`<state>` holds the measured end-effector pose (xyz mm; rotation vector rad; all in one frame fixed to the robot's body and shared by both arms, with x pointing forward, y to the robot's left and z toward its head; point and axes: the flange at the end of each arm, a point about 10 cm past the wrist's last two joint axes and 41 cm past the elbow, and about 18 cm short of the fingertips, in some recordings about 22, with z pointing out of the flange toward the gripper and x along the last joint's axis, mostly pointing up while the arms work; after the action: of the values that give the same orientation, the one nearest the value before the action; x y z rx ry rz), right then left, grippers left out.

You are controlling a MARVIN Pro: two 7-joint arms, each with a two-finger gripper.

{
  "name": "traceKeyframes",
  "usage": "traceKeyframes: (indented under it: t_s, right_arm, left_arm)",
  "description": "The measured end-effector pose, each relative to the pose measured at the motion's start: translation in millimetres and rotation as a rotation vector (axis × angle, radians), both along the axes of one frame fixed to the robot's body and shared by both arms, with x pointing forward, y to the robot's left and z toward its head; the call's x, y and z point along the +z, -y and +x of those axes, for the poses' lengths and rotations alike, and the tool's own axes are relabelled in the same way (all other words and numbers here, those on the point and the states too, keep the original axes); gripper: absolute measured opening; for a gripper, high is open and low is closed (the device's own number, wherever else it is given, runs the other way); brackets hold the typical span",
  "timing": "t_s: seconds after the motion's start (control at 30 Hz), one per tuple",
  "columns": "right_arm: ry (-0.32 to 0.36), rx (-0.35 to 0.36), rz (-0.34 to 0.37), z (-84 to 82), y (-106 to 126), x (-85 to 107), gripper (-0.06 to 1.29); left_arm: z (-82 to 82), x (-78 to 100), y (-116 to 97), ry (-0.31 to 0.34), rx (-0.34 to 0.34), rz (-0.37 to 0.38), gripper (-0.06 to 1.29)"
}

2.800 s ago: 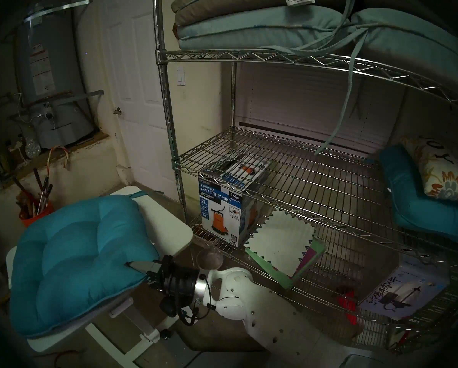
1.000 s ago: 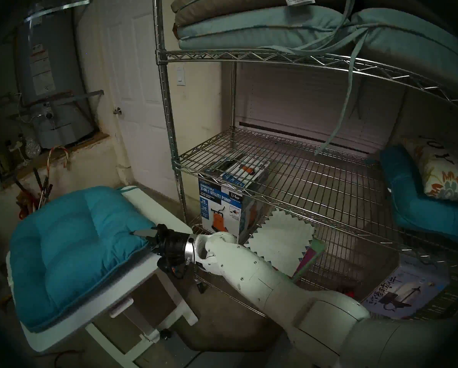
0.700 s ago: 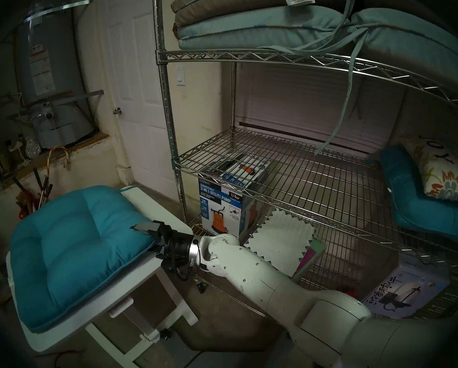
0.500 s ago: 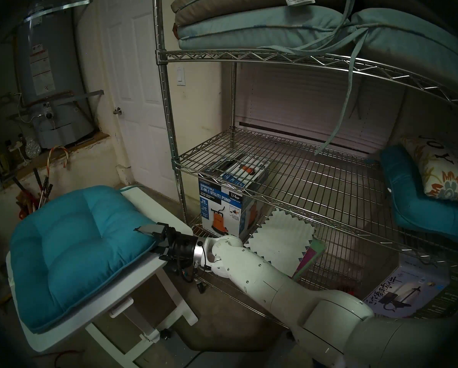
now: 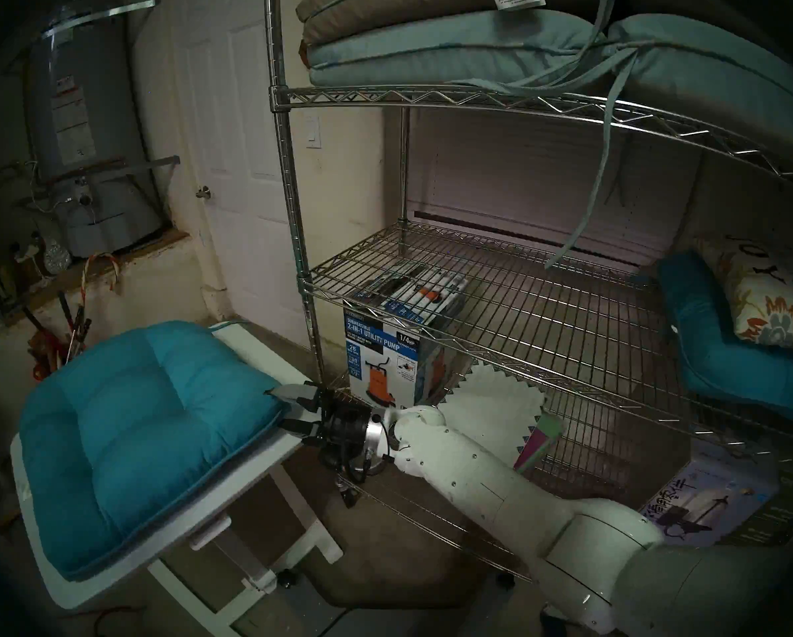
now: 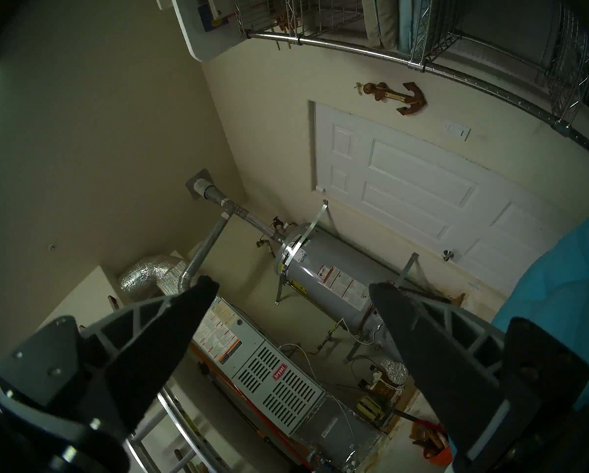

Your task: Take cushion off the shelf

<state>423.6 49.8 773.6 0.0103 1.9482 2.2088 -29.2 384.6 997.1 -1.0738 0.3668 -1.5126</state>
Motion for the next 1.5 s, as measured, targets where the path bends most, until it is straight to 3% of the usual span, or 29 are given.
traceKeyframes:
  t_s: [0.33, 0.83, 1.13, 1.5]
  right_arm:
    - [0.026, -0.011, 0.019, 7.1, 31, 7.3, 1.24]
    - [0.016, -0.056, 0.060, -4.4, 85, 2.2, 1.24]
    - [0.042, -0.079, 0.124, -9.5, 118, 19.6, 1.24]
    - [0.061, -0.044, 0.220, -29.6, 136, 40.8, 1.24]
  left_arm:
    - [0.0, 0.0, 0, 0.000, 0.001, 0.000, 1.25]
    - [0.0, 0.0, 0, 0.000, 0.002, 0.000, 1.25]
    - [0.0, 0.0, 0, 0.000, 0.002, 0.000, 1.25]
    - [0.0, -0.1, 0, 0.000, 0.002, -0.001, 1.25]
